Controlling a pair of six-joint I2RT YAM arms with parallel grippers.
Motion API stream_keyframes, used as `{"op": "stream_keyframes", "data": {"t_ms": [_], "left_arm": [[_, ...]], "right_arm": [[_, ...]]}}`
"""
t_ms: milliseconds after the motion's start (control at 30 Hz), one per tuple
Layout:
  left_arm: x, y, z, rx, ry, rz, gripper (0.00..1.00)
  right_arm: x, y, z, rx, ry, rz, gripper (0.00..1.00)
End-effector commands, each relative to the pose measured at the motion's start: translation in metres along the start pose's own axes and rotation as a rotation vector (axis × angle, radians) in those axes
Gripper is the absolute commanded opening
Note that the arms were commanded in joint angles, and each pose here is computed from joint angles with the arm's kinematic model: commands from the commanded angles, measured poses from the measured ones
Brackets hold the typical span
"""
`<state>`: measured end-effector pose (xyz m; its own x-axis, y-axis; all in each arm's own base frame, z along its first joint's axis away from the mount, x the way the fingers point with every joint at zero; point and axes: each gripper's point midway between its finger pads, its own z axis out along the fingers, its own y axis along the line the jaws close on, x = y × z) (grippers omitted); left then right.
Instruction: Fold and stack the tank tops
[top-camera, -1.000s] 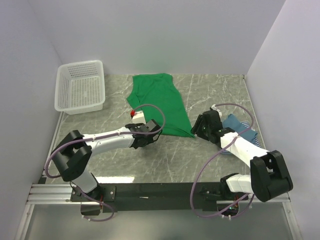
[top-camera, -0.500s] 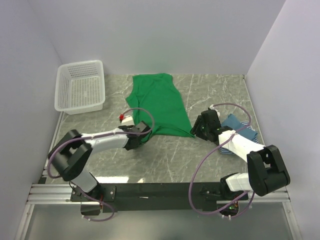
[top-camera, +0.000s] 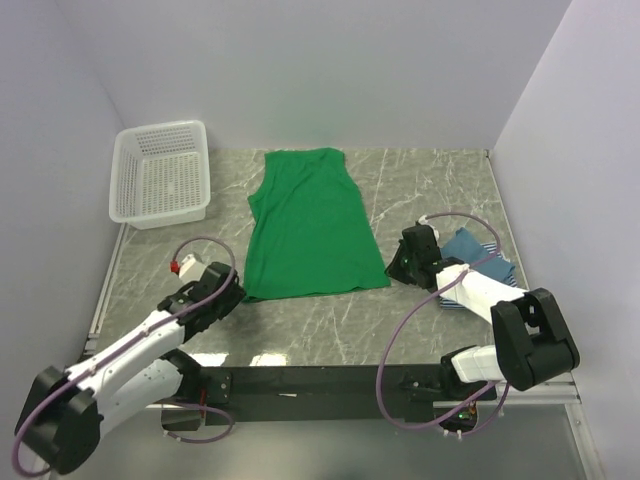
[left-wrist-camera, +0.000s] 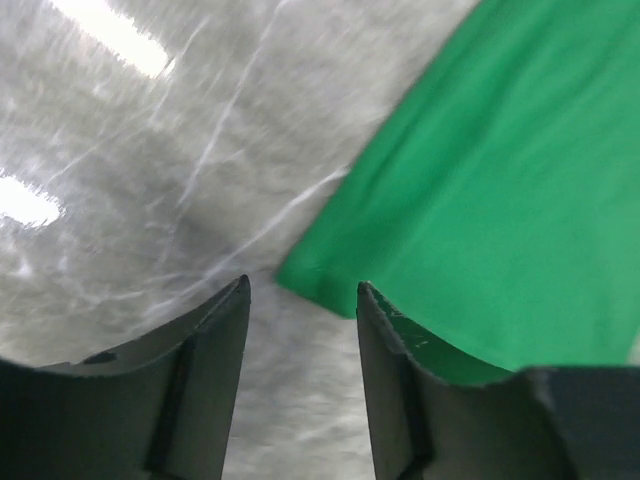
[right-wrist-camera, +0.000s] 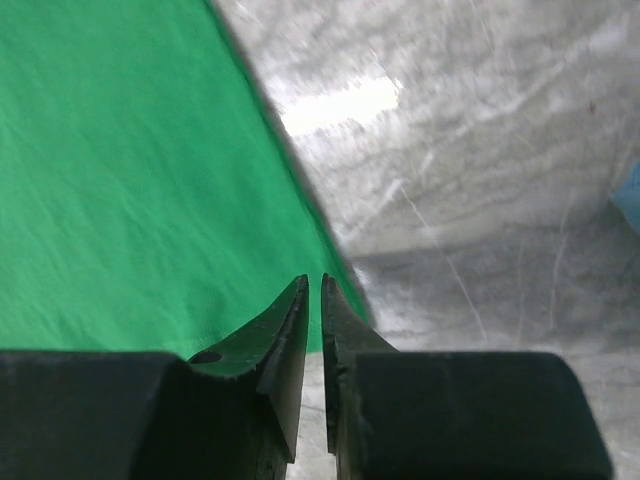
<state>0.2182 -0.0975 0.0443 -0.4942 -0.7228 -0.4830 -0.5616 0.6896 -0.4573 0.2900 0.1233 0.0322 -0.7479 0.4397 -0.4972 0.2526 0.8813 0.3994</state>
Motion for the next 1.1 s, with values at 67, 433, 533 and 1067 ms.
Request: {"op": "stream_keyframes", "data": {"t_ms": [67,433,533,1067], "left_arm": [[-0.017,-0.023,-0.013,0.091,-0.033,-0.044,0.54],[-0.007,-0.038,0.008,0.066,0.026,0.181,0.47],[-0.007,-0.039,0.011,0.050,0.031,0.218,0.46],[0.017,-0.021,0.033,-0.035,0.118,0.271,0.32]], "right_arm": [[-0.006,0.006,-0.007,-0.035,-0.034,-0.009,0.19],[0.006,0.003,-0.004,-0.026,0.020,-0.015,0.43],[0.010,0.001,-0.002,-0.017,0.035,-0.007,0.43],[0.026,-0.005,0.006,0.007,0.086,0.006,0.43]]}}
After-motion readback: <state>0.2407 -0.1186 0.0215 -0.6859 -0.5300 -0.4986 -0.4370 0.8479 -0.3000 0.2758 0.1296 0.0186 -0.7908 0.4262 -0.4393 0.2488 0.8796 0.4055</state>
